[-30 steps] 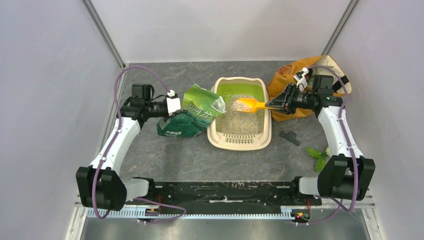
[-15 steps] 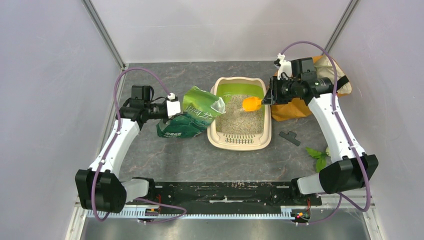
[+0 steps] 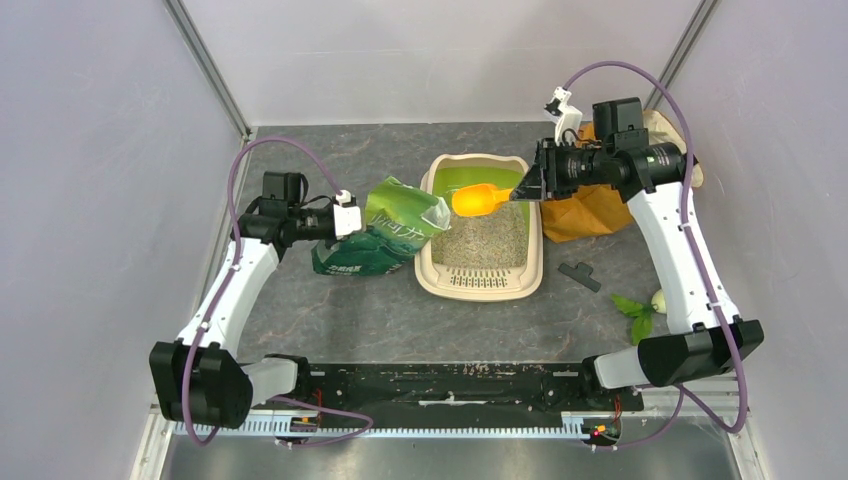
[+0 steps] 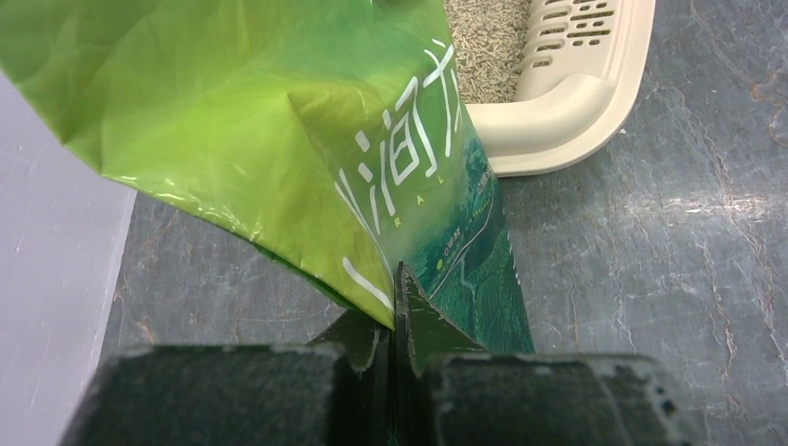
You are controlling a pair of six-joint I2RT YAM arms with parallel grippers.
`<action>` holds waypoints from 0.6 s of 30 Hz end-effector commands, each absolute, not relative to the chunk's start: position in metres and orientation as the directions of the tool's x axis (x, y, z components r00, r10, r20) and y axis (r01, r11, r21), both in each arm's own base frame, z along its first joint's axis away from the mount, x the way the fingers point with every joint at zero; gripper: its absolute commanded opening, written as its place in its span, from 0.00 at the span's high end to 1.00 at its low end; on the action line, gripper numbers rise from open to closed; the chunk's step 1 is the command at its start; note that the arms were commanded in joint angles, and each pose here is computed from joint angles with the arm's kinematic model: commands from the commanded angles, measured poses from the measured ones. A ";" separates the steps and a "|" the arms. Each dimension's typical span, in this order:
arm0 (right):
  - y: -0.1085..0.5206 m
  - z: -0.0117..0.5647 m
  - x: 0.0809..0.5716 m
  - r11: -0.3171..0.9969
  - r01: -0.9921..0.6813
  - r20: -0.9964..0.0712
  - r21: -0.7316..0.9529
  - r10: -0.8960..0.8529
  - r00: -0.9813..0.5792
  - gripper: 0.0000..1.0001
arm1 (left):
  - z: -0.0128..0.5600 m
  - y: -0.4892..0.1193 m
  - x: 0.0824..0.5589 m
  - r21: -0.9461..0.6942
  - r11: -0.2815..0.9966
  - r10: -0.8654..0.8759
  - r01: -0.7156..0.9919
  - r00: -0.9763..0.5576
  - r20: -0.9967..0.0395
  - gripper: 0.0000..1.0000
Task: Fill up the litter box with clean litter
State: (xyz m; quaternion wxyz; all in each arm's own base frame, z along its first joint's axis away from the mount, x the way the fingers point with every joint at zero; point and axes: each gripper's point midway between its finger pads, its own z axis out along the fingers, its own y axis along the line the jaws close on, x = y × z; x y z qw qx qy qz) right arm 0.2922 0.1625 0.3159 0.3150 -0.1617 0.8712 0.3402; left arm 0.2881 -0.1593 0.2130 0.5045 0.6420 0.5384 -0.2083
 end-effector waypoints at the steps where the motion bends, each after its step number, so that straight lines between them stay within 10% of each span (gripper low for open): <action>1: 0.193 0.349 0.286 0.574 -0.563 -0.671 0.595 -0.032 -0.741 1.00 | 0.235 -0.160 0.290 0.511 0.068 0.482 0.857 0.420 -0.769 0.98; 18: 0.285 0.275 0.318 0.649 -0.542 -0.610 0.533 -0.149 -0.778 1.00 | 0.229 -0.145 0.265 0.578 0.028 0.557 0.816 0.467 -0.687 0.98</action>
